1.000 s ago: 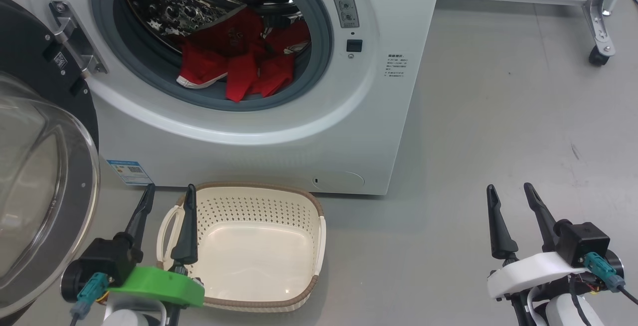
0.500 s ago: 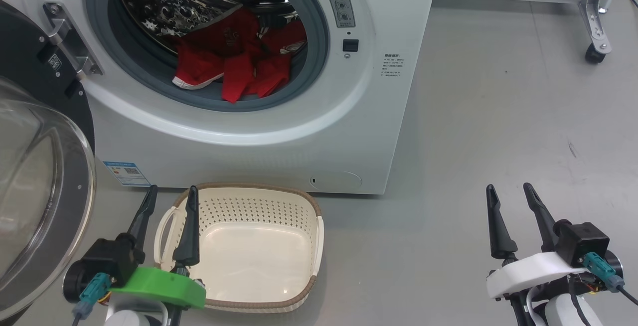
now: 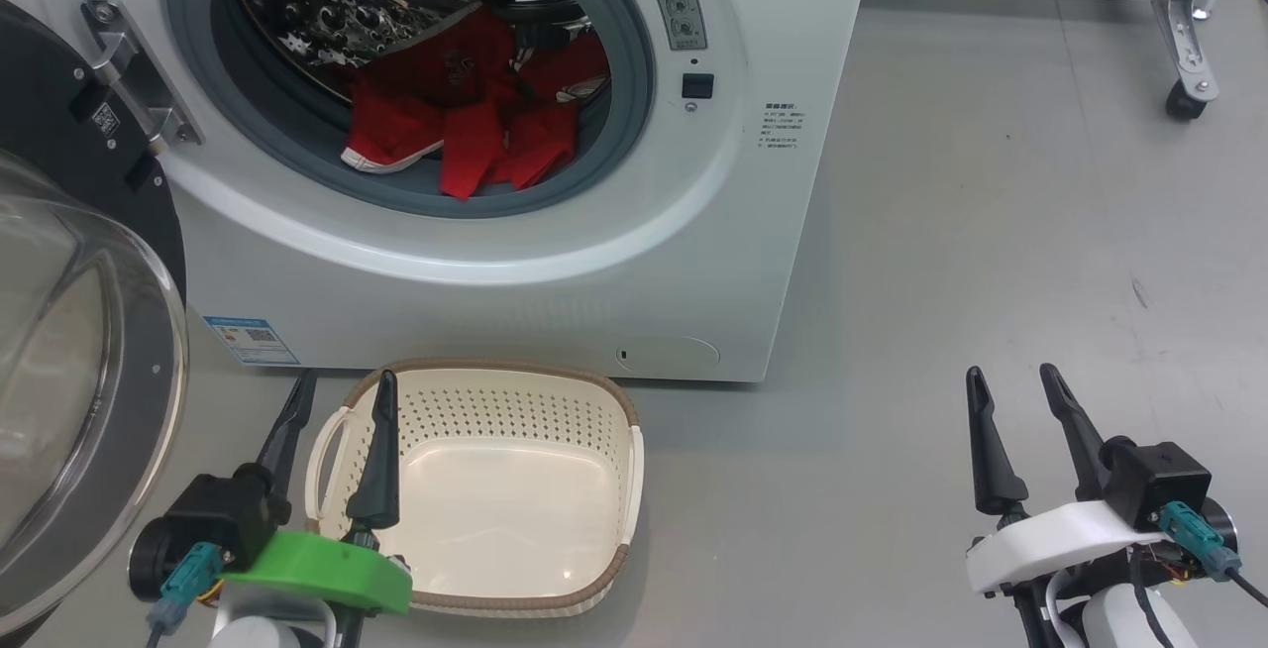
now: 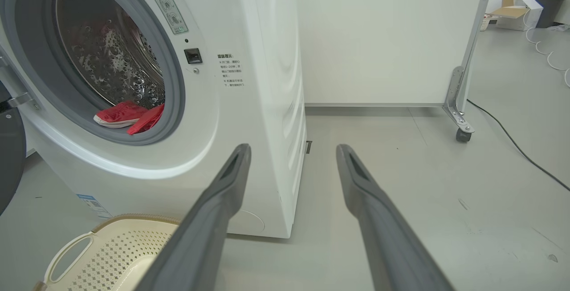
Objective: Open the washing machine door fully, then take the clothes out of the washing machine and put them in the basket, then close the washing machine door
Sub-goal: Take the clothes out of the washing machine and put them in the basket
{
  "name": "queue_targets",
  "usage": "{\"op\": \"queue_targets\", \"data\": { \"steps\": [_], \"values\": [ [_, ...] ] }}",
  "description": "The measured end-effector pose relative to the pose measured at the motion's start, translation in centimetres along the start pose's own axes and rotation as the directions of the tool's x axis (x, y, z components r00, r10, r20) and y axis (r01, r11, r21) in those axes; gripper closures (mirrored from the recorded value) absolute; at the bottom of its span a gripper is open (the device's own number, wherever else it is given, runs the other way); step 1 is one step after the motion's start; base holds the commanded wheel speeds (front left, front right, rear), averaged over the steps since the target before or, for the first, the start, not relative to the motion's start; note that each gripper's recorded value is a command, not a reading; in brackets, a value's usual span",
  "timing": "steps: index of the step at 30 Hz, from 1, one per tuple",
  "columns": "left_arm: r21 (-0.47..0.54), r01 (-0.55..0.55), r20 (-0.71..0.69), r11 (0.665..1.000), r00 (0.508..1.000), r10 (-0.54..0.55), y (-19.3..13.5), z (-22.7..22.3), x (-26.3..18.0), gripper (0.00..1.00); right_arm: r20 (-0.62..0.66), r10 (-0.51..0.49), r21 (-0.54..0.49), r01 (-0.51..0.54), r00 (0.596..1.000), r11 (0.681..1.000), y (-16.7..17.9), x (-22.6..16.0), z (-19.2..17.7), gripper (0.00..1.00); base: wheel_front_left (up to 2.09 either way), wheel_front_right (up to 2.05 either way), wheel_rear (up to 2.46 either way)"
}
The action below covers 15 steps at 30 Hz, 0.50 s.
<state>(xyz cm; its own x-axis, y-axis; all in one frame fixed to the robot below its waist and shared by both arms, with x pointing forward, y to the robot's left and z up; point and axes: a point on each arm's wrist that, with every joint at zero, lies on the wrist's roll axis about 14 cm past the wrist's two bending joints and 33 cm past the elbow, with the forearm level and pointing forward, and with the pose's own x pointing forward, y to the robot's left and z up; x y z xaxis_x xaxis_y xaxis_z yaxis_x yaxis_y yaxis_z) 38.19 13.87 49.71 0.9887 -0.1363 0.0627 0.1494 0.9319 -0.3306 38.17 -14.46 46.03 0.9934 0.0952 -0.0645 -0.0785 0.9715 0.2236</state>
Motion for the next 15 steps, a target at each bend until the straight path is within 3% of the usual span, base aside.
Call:
{"op": "queue_targets", "data": {
  "steps": [15],
  "values": [
    [-0.007, -0.005, -0.023, 1.0, 1.0, 0.005, 0.3, -0.92, 0.69, 0.0, -0.014, 0.008, -0.01, -0.008, 1.0, 1.0, 0.01, 0.4, -0.54, 0.0, 0.0, 0.0, 0.0]
  ]
}}
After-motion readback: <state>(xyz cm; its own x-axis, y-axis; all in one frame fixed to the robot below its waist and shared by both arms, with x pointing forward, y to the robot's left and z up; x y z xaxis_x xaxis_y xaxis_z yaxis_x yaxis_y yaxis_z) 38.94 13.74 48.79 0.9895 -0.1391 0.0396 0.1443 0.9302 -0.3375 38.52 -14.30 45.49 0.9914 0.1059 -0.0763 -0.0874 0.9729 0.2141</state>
